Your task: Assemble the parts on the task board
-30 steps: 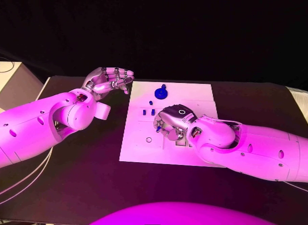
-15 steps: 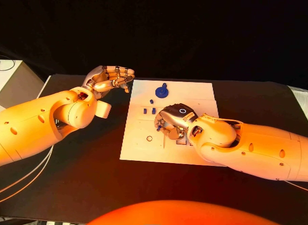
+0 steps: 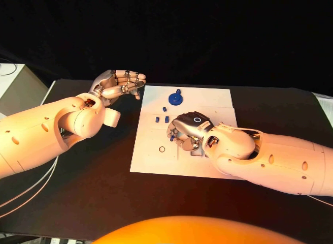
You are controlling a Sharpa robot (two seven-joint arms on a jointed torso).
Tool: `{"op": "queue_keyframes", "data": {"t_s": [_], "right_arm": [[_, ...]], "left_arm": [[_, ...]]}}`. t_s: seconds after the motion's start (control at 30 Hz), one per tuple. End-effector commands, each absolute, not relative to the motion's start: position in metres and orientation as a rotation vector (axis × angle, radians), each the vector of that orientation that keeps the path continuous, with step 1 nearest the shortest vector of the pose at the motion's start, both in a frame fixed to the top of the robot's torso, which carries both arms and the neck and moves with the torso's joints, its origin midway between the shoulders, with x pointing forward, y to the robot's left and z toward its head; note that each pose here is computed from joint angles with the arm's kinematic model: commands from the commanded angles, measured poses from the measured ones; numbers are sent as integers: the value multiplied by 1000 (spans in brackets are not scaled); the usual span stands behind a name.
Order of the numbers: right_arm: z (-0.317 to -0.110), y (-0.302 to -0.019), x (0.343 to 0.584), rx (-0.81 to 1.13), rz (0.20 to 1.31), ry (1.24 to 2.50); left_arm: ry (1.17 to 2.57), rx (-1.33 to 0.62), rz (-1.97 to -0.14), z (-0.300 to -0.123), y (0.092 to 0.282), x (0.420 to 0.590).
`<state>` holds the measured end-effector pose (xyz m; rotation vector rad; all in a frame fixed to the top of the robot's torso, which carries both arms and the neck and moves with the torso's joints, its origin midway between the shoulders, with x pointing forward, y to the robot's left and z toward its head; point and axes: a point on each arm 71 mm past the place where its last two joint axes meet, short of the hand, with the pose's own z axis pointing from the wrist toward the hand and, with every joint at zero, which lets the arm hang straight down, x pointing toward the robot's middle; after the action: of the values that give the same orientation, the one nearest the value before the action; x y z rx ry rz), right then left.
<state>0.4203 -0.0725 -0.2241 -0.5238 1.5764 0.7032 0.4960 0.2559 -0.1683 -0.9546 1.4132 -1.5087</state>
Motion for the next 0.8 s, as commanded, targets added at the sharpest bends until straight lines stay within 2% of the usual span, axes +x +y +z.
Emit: {"op": "queue_keyframes", "data": {"t_s": [0.03, 0.8], "right_arm": [[-226, -71, 419, -546, 698, 1581], [-239, -67, 418, -572, 674, 1638]], "left_arm": [[1409, -955, -1520, -168, 255, 495], [1409, -955, -1520, -167, 255, 495]]}}
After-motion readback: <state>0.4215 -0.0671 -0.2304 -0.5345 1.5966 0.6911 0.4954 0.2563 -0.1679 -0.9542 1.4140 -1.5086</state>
